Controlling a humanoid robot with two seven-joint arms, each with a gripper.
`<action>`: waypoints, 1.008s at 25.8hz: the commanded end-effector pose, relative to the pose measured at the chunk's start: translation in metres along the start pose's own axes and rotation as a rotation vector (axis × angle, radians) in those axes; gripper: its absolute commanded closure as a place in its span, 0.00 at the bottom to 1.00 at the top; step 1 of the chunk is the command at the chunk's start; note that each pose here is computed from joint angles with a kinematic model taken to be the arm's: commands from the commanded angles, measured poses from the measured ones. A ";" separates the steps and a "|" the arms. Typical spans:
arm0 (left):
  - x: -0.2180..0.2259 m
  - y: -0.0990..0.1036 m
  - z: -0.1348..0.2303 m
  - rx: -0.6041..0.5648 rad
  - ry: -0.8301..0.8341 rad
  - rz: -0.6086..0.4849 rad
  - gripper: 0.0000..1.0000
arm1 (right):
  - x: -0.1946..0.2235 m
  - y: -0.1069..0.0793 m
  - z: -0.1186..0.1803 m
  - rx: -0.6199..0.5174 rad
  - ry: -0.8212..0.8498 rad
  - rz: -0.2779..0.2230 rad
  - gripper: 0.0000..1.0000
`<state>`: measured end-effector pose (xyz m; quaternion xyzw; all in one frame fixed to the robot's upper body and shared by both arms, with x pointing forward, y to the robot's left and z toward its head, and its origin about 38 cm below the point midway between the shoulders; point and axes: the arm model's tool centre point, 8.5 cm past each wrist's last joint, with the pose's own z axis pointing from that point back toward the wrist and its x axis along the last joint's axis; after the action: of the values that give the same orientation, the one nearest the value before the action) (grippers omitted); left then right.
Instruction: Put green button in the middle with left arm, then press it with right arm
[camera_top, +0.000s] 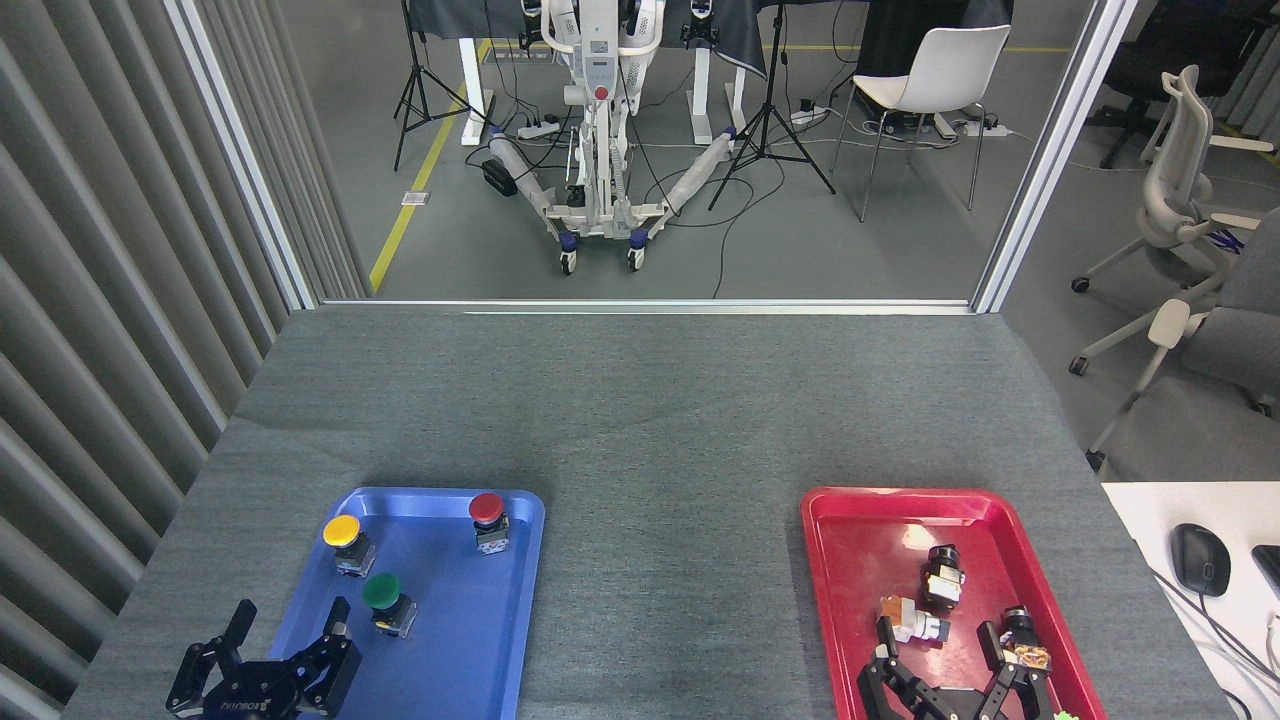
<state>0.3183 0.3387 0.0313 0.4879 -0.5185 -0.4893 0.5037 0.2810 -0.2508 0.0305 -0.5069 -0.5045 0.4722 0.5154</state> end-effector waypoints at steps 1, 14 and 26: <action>0.001 0.000 0.000 0.003 -0.006 0.003 0.00 | 0.007 -0.012 -0.018 -0.034 -0.002 -0.012 0.00; 0.002 0.000 -0.001 -0.002 -0.023 -0.013 0.00 | 0.020 -0.007 -0.015 -0.021 -0.058 -0.017 0.00; 0.003 -0.042 -0.008 -0.128 -0.095 0.027 0.01 | 0.016 -0.003 -0.013 -0.009 -0.007 -0.005 0.00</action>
<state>0.3226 0.3327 0.0040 0.4438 -0.5197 -0.5261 0.5062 0.2959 -0.2360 0.0363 -0.5107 -0.5087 0.4642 0.5147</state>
